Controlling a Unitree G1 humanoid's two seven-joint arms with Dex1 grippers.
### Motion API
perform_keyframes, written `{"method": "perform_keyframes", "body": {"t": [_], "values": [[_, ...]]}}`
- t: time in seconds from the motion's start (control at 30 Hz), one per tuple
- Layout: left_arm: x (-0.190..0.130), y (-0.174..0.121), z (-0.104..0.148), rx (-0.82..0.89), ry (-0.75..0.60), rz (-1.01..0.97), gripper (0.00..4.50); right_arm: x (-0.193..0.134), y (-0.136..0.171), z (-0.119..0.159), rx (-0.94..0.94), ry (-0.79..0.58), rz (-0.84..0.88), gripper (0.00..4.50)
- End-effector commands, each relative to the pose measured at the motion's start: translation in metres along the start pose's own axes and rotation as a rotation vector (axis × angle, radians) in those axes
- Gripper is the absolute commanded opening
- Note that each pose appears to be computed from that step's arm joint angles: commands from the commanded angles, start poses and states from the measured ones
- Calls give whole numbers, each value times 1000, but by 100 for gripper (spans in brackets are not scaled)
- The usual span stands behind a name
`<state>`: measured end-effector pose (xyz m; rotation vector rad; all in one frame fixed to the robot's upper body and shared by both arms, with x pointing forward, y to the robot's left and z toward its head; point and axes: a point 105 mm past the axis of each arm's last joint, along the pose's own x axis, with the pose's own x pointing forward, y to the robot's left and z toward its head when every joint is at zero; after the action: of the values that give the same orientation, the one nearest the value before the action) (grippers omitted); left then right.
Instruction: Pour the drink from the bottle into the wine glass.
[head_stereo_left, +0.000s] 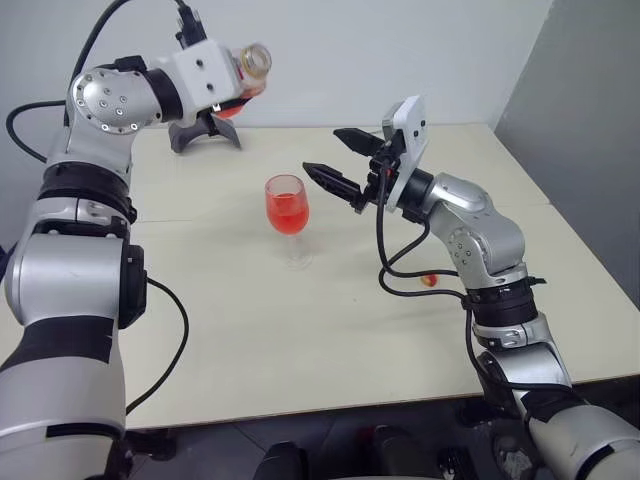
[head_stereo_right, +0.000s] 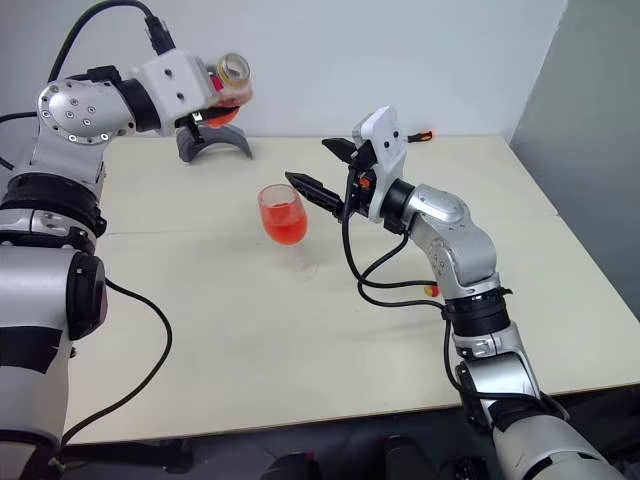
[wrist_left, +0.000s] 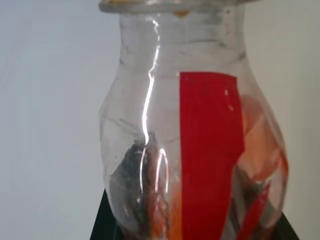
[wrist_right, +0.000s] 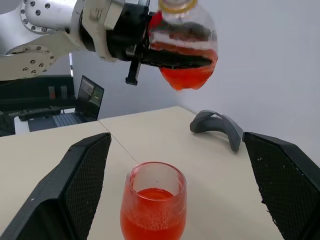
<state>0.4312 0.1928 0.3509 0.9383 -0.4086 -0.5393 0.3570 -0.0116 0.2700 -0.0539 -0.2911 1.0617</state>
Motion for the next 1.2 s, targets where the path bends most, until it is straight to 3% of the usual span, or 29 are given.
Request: {"method": "perform_keyframes", "body": {"t": [0.03, 0.17, 0.27, 0.43, 0.57, 0.8, 1.2], "values": [[-10, 33, 12, -188, -80, 179, 106, -9, 3, 14, -29, -32, 12, 450], [-28, 48, -2, -350, -54, 356, 106, -28, 9, 8, -44, 12, 8, 450], [-48, 42, -21, -423, 13, 462, 106, -51, 18, -8, -27, 84, -12, 450], [-96, 13, -69, -596, 175, 681, 106, -92, 57, -52, -66, 230, -9, 450], [-124, -38, -106, -731, 325, 723, 106, -100, 69, -68, -88, 252, -13, 450], [-133, -123, -152, -1003, 483, 688, 106, -84, 65, -63, -95, 214, -15, 450], [-104, -173, -157, -1003, 486, 476, 106, -90, 68, -82, -66, 203, -14, 450]]}}
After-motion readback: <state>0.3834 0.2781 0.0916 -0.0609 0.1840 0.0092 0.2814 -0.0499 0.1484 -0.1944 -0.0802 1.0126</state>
